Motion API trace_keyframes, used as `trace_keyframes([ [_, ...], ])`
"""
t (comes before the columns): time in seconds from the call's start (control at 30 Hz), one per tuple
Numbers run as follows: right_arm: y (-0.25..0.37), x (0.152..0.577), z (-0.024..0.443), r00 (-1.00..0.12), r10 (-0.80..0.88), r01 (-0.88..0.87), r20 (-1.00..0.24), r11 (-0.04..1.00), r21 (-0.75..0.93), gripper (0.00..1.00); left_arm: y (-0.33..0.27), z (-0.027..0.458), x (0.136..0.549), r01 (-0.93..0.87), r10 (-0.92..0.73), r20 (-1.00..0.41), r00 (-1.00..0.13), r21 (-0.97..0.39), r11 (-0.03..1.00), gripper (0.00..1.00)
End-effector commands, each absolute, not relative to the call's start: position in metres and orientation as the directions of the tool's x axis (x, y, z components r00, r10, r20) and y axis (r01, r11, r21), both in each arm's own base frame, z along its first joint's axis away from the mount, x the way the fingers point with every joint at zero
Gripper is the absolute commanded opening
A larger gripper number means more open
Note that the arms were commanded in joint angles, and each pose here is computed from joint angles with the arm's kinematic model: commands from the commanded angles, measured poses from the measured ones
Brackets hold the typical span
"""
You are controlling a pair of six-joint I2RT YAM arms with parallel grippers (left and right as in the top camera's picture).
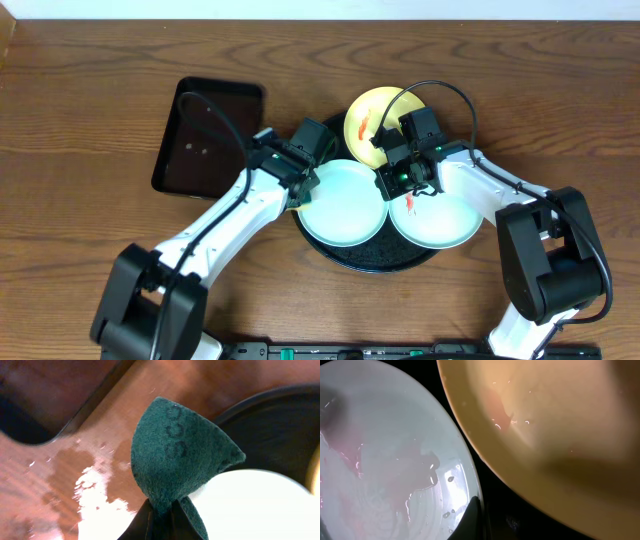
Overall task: Clean dirty plates on tray and stack at the side
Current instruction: 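Wipe the sponge across the left plate's red stain with the left gripper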
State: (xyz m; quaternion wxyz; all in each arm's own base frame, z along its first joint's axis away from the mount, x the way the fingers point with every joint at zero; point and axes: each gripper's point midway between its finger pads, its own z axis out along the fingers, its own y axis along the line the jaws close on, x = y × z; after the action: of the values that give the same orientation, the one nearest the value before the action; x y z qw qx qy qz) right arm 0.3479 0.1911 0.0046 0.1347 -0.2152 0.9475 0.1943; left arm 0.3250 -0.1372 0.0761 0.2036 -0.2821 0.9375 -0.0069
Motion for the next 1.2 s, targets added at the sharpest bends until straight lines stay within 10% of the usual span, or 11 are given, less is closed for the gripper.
trace_keyframes([
  [0.0, 0.183, 0.348, -0.008, -0.879, -0.363, -0.446, -0.311, 0.856, 0.262, 0.01, -0.166, 0.078, 0.324, -0.465, -0.509, -0.348, -0.788, -0.206, 0.861, 0.07],
  [0.37, 0.183, 0.348, -0.008, -0.879, -0.363, -0.446, -0.31, 0.856, 0.262, 0.01, -0.24, 0.035, 0.306, -0.326, -0.39, -0.246, -0.887, -0.264, 0.908, 0.07],
  [1.17, 0.183, 0.346, -0.008, -0.881, -0.364, -0.444, -0.303, 0.857, 0.262, 0.01, -0.113, 0.008, 0.295, -0.556, -0.479, -0.337, -0.811, 0.188, 0.809, 0.08],
])
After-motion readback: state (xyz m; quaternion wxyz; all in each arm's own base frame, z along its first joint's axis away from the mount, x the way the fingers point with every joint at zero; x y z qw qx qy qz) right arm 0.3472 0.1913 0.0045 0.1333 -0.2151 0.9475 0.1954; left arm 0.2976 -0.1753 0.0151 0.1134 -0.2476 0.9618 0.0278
